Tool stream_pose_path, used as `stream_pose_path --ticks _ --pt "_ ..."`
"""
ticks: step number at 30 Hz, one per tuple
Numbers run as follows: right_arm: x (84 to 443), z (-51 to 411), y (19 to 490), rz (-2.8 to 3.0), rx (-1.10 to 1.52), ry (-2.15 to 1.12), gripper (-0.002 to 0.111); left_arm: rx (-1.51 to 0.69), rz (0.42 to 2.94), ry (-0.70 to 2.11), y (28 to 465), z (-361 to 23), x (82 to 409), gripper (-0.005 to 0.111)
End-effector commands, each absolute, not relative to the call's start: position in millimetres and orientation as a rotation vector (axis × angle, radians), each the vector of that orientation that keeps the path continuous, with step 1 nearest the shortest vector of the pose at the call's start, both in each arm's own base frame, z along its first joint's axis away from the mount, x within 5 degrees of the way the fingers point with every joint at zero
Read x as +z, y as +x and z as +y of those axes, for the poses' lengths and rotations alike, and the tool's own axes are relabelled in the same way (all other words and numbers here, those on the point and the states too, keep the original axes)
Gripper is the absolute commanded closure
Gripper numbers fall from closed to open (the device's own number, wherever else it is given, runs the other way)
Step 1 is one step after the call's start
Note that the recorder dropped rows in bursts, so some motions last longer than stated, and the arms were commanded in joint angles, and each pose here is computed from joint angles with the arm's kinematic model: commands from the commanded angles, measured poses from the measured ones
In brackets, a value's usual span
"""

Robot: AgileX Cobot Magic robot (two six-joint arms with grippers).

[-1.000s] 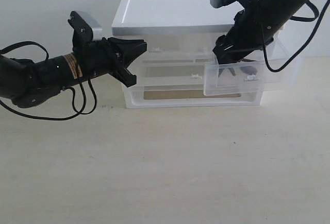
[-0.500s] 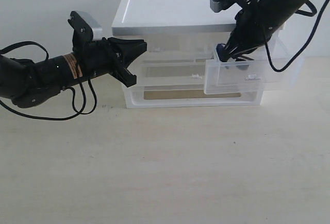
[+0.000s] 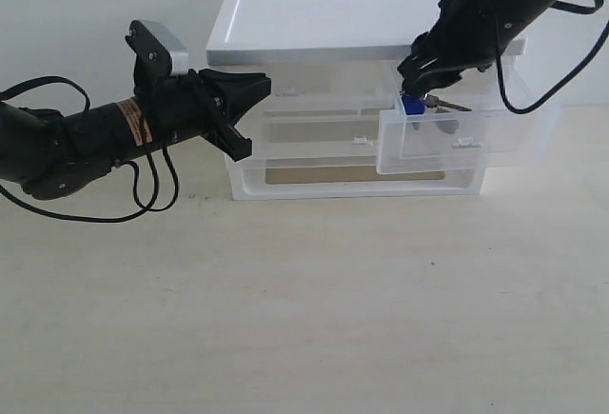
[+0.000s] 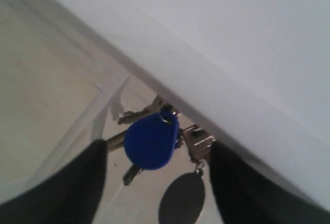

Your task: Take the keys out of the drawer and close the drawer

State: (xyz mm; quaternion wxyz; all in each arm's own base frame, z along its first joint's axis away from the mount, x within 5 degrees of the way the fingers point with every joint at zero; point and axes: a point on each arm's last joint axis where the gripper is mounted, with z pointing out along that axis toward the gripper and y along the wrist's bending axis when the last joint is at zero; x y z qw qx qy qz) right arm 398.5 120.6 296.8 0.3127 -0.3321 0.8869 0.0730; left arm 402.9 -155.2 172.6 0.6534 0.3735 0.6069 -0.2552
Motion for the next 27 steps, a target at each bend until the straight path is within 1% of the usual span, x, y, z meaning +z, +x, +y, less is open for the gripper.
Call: stream_pose_path --ticks 1,5,10,16,20,21,23,25,27 --pt "287.2 118.5 411.3 2.333 0.188 -0.774 0.040 -0.562 1.409 0.802 407.7 -152.3 171.9 0.102" --pt "278.5 119.1 416.3 2.337 0.180 -0.774 0.045 -0.562 1.409 0.802 407.7 -152.3 171.9 0.102" --pt "271.2 116.9 423.5 2.326 0.123 -0.760 0.045 -0.562 1.409 0.802 407.7 -152.3 171.9 0.102" --pt "254.9 117.4 428.7 2.363 0.117 -0.762 0.045 -0.562 1.409 0.802 407.7 -152.3 171.9 0.102" --pt "254.8 117.2 428.8 2.363 0.112 -0.765 0.045 -0.562 1.409 0.802 407.7 -152.3 171.9 0.102" --pt "254.7 116.7 428.9 2.362 0.102 -0.772 0.047 -0.562 1.409 0.802 407.7 -152.3 171.9 0.102" --pt "254.6 115.9 429.0 2.361 0.087 -0.783 0.057 -0.562 1.409 0.802 407.7 -152.3 171.9 0.102" --pt "253.9 114.4 428.7 2.365 0.060 -0.805 0.075 -0.562 1.409 0.802 407.7 -152.3 171.9 0.102" --pt "253.4 112.9 428.5 2.366 0.032 -0.829 0.097 -0.562 1.409 0.802 407.7 -152.3 171.9 0.102"
